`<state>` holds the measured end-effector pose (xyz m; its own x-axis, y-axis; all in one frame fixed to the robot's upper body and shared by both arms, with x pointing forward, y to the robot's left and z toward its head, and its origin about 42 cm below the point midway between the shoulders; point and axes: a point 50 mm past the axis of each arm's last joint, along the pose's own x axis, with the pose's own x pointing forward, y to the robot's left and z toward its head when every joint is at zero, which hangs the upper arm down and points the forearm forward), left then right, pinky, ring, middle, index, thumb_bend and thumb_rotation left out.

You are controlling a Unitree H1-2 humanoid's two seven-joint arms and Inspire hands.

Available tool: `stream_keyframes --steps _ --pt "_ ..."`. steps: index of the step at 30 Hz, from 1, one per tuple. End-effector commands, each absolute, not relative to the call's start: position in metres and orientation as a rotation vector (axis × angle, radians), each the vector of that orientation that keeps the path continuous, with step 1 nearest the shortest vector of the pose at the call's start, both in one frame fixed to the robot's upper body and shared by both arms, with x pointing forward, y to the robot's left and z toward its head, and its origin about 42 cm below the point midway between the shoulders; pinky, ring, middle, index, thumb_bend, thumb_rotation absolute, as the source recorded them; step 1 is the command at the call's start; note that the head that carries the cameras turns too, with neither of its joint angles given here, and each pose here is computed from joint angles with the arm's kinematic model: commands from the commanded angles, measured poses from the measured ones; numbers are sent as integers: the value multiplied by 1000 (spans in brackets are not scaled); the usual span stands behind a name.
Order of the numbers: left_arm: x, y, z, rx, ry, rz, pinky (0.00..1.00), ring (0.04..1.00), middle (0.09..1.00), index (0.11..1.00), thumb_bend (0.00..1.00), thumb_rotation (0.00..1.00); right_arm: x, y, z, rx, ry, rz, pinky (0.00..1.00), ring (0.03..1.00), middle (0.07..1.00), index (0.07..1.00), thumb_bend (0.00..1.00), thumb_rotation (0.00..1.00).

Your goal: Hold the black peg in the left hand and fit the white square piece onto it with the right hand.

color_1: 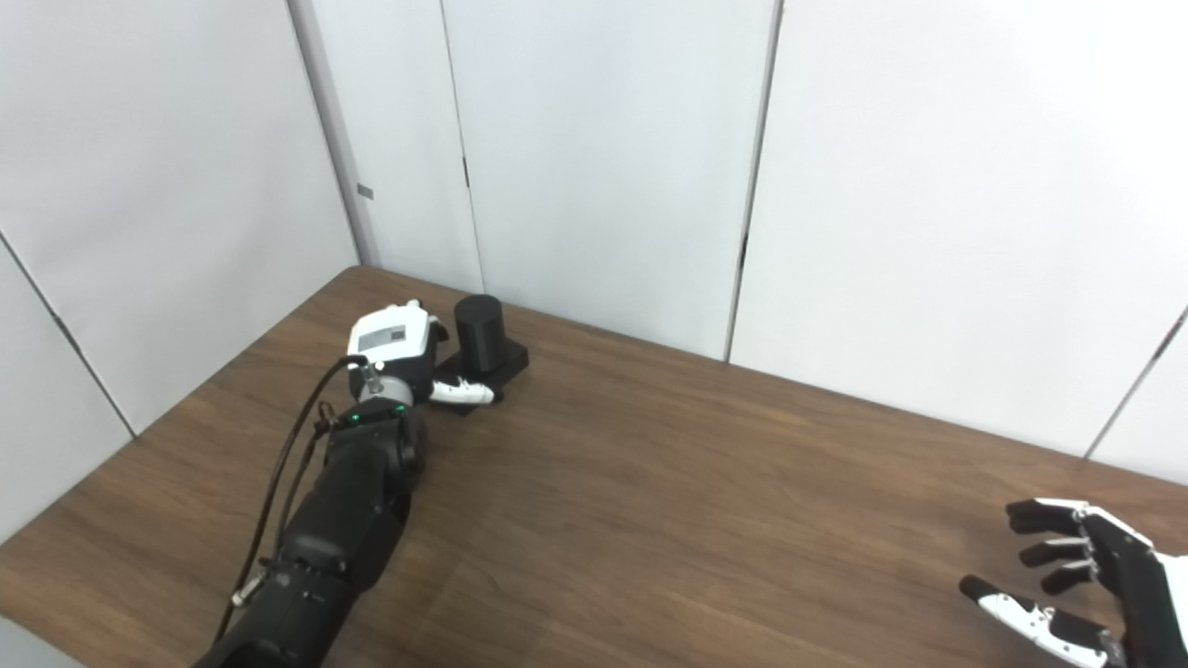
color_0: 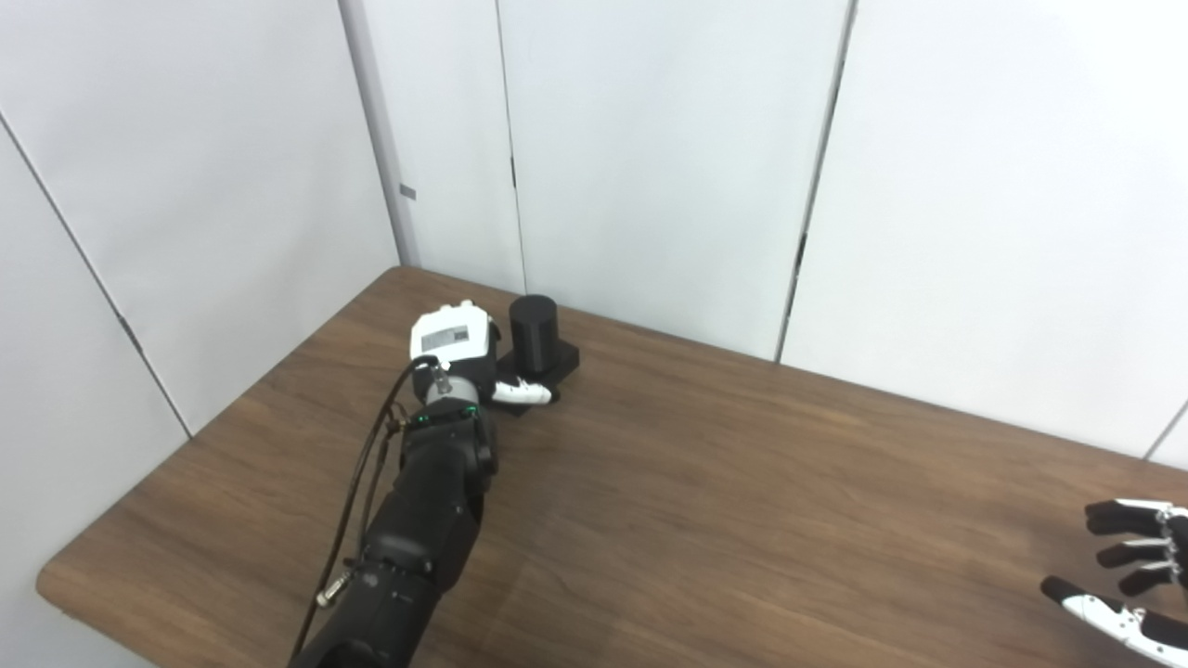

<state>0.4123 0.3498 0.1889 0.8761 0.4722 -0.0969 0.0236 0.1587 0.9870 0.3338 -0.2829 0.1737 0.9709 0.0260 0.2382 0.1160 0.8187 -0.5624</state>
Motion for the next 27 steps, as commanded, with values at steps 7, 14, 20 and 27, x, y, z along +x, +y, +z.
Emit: stream_keyframes --steps 7,14,20,27 --pt "426 353 202 1421 408 353 1000 1000 1000 815 1000 547 339 -287 194 -615 -328 -63 405 537 621 602 571 62" --pt "425 354 193 1481 421 341 1000 1000 1000 805 1000 525 337 -288 196 -614 -324 -60 403 537 624 602 561 56" --pt "423 357 186 1512 443 336 1000 1000 1000 798 1000 524 335 -290 195 -607 -322 -59 420 544 627 604 564 55" --pt "422 363 182 1506 452 348 1000 1000 1000 801 1000 525 334 -292 195 -619 -326 -50 410 542 632 533 522 95"
